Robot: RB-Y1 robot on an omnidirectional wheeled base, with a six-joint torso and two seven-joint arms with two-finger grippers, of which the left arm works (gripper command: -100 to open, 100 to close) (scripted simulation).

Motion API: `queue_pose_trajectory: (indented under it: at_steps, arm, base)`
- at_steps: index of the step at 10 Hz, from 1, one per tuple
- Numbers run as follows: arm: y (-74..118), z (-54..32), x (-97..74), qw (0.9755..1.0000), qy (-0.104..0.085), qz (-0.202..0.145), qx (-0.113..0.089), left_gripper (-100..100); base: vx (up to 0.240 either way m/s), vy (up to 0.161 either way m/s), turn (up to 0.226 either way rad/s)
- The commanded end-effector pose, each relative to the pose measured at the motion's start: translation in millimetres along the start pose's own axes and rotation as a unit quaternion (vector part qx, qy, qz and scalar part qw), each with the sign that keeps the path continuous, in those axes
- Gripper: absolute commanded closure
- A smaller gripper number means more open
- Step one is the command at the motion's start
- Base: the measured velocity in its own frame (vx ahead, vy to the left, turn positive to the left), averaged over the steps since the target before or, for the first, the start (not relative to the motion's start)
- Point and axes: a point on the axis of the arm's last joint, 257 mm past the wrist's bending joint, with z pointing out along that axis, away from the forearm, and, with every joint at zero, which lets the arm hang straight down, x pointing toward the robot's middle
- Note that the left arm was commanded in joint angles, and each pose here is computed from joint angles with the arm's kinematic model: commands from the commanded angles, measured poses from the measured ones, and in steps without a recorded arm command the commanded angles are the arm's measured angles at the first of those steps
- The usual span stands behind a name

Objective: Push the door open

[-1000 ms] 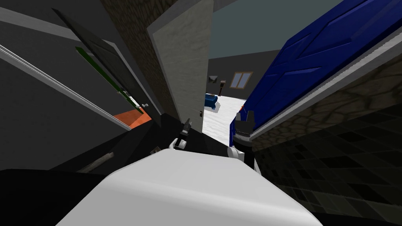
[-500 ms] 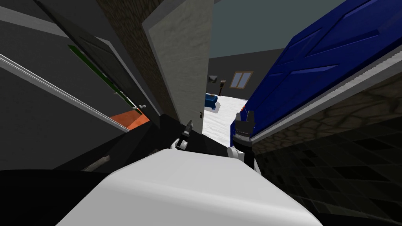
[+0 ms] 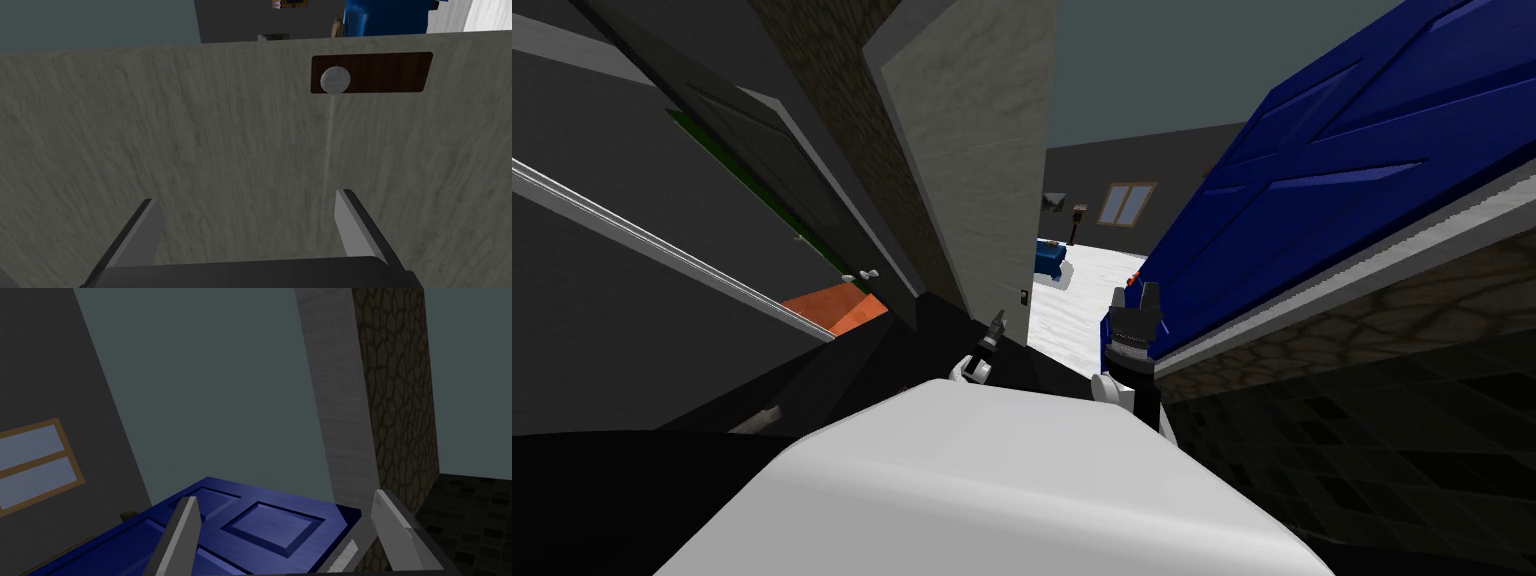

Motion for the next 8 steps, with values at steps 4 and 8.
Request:
queue_pose_trajectory:
  at_steps: [4, 8]
  arm:
    - [25.2, -3.5, 16.1, 0.9995, 0.017, -0.002, -0.026, -100]
    - [44.8, -7.3, 28.7, 0.9984, 0.031, -0.003, -0.047, -100]
  base:
    - [0.114, 0.022, -0.008]
    - [0.118, 0.028, -0.010]
